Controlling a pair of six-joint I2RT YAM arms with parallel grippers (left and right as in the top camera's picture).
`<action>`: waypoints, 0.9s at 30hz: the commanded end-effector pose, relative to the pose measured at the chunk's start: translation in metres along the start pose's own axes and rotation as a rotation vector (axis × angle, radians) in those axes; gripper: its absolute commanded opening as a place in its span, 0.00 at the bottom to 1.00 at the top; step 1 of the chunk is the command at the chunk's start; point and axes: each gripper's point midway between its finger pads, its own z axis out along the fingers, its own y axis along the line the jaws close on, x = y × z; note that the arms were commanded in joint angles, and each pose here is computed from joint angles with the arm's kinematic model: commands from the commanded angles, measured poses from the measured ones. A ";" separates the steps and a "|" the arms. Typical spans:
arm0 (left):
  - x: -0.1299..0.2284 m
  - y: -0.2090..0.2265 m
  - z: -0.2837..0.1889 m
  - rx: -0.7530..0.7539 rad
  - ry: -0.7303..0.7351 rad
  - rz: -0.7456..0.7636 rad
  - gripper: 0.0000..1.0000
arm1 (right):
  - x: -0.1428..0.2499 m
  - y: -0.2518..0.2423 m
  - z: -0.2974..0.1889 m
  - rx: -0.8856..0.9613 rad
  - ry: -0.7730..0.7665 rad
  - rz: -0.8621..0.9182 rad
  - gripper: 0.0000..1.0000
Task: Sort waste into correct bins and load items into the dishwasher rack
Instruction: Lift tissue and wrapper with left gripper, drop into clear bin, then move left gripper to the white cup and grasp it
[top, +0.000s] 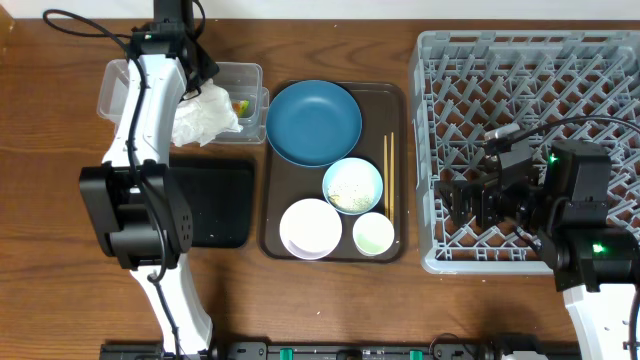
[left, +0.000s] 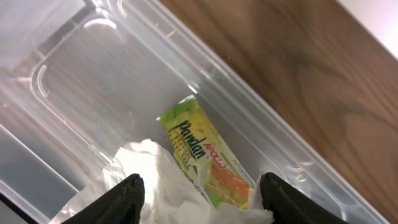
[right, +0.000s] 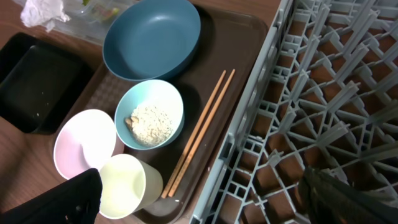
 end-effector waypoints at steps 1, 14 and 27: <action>-0.023 -0.008 -0.036 0.050 -0.087 0.051 0.63 | -0.011 0.007 -0.004 -0.019 -0.028 -0.024 0.99; -0.035 -0.015 -0.038 0.079 -0.137 0.076 0.63 | -0.009 0.007 -0.004 -0.020 -0.023 -0.021 0.99; 0.036 -0.045 -0.159 0.318 0.000 0.470 0.72 | -0.012 0.007 -0.004 -0.019 -0.033 -0.026 0.99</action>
